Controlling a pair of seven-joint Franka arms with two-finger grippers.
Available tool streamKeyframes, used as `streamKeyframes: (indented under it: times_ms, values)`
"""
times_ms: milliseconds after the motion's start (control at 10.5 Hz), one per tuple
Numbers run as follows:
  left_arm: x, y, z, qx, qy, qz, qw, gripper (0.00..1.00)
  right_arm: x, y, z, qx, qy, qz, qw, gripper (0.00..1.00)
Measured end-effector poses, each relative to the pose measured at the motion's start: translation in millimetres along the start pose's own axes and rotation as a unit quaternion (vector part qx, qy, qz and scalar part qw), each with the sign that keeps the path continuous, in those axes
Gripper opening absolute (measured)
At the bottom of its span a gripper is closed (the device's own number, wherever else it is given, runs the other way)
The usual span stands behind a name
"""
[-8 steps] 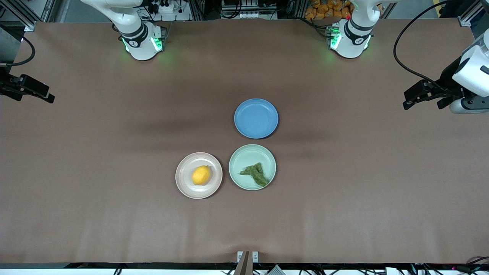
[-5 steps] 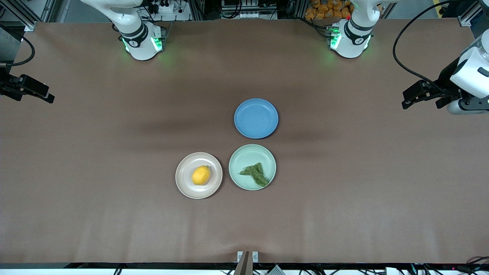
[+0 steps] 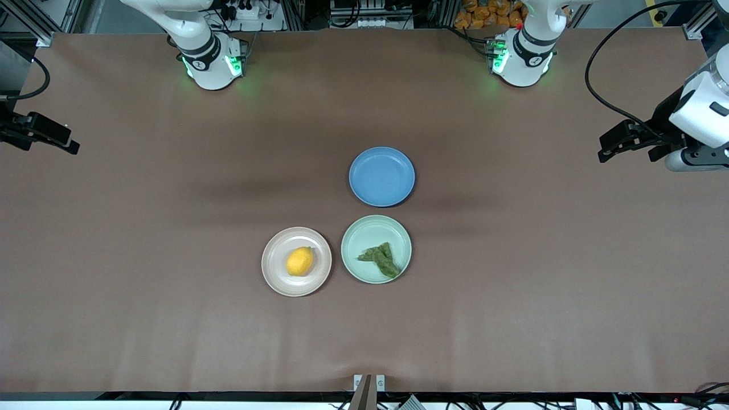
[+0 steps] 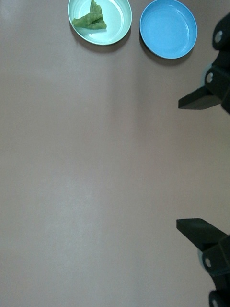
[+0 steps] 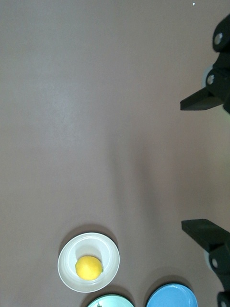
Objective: Pick lemon and lettuce from plates
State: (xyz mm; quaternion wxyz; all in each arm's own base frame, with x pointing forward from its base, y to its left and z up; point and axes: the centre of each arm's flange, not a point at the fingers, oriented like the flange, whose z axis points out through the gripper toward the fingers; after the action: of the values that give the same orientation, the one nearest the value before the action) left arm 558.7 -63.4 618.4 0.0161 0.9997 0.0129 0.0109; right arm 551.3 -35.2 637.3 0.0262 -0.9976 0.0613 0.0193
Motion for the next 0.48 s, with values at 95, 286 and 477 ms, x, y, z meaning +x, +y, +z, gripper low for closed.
streamKeyframes:
  times_ms: [95,286,477]
  values:
    - [0.1,0.0,0.2,0.000,0.000,0.000,1.000,1.00,3.7,0.2,7.0,0.000,-0.007,0.000,1.000,1.00]
    - [0.5,0.0,2.2,0.000,-0.002,0.000,1.000,1.00,15.6,0.5,27.8,-0.001,-0.024,0.001,1.000,1.00]
    - [1.1,0.0,4.3,0.000,-0.005,0.000,1.000,1.00,23.3,-1.3,42.4,-0.001,-0.037,-0.001,0.999,1.00]
